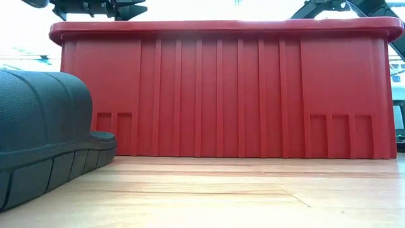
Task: Pick and place slides into bin
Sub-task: Put the white slide into the red bin
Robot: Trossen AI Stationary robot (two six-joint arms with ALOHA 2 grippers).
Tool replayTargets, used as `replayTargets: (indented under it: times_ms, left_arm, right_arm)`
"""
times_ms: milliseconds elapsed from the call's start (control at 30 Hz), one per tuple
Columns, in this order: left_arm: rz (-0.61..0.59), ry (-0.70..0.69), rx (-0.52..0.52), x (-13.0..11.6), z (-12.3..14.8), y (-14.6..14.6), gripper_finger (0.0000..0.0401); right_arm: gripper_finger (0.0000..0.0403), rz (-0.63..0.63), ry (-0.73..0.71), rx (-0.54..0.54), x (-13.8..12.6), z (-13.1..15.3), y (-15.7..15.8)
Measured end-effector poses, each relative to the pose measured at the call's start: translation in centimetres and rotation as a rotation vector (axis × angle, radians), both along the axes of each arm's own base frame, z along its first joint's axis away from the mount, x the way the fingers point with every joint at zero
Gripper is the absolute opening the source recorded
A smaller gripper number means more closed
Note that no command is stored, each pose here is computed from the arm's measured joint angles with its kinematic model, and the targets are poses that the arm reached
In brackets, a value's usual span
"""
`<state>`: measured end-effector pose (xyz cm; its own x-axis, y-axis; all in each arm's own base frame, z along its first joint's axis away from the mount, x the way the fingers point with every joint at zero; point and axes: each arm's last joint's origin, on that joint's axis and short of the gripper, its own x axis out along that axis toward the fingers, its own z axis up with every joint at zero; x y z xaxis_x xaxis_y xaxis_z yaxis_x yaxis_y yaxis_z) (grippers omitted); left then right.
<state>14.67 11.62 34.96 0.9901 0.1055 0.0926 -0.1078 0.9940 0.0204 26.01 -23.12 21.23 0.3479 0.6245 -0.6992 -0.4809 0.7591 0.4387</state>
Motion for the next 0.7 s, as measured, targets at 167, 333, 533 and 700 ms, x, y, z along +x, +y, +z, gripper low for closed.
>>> replayTargets:
  times_ms: [167,333,533,700]
  left_arm:
    - [0.0,-0.001,0.001,0.0,0.01,0.0,0.0184]
    - [0.0,-0.001,0.0,0.0,0.01,0.0,0.0184]
    - [0.0,-0.001,-0.001,0.0,0.01,0.0,0.0184]
    - [0.0,0.001,-0.001,0.0,-0.01,0.0,0.0184]
  right_arm:
    - [0.0008,-0.024,0.012,0.003,0.08,-0.15,-0.06]
    - [0.0011,-0.081,0.036,-0.01,0.35,-0.3,-0.38]
    - [0.0034,-0.14,0.075,-0.048,0.66,-0.5,-0.79]
    - [0.007,-0.169,0.083,-0.048,0.78,-0.53,-0.92]
